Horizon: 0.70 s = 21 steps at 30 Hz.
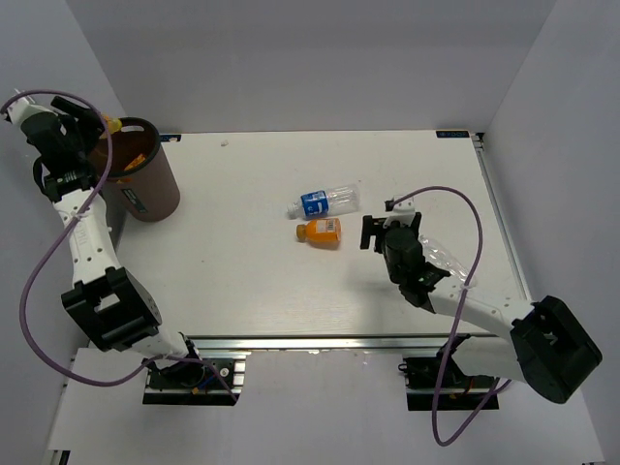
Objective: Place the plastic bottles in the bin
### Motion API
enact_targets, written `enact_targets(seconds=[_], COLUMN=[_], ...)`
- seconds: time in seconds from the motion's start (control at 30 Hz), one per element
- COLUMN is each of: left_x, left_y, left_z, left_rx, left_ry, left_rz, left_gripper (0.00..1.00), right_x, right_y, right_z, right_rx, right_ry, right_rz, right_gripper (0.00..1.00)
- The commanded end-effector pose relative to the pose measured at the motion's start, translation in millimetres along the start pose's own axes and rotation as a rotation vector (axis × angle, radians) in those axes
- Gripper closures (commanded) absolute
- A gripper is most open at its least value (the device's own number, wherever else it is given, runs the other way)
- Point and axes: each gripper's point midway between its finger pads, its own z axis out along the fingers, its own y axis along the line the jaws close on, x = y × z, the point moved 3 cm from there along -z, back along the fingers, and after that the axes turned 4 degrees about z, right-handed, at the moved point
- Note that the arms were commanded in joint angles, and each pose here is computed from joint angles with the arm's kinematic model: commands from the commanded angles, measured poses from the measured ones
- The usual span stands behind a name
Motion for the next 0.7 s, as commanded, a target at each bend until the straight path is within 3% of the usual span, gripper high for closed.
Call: enact_targets(seconds=[0.0,0.07,0.13,0.23,0.27,0.33,0.37,0.4,0.43,0.53,0.67], left_x=[-31,-22,-15,-3,0,0,-1,-1,-4,-1,12], left_y=[26,36,41,45,44,33,29,22,14,-17,-45], left_z=[-25,-18,-13,-5,-4,-4,-5,-6,-8,-16,-24], left_rx=[-0.233,-0.279,-0.297,-0.294,-0.278,-0.207,-0.185,-0.144,-0.103,0.069,0.112], left_ry=[-0.135,-0.102,-0.070,-0.035,-0.028,-0.022,-0.021,-0.013,-0.014,0.018,0.027], left_rz=[0.060,0.063,0.060,0.060,0.064,0.066,0.066,0.062,0.059,0.030,0.060], left_gripper=[0.87,0.84,0.72,0.07,0.02,0.02,0.02,0.02,0.02,0.02,0.02], right_x=[-18,-16,-14,-14,-11,-6,0,-1,-16,-23,-11], right_y=[4,9,17,41,54,73,87,90,99,102,119], right_z=[10,13,18,22,20,19,14,15,17,31,50], right_rx=[0.036,0.016,-0.011,-0.163,-0.269,-0.442,-0.610,-0.639,-0.669,-0.682,-0.811], right_ry=[-0.038,-0.022,-0.003,0.031,0.044,0.048,0.019,-0.004,-0.071,-0.109,-0.040], right_rz=[0.044,0.048,0.046,-0.018,-0.096,-0.281,-0.462,-0.524,-0.545,-0.681,-0.785], right_gripper=[0.11,0.11,0.11,0.11,0.11,0.11,0.11,0.11,0.11,0.11,0.11])
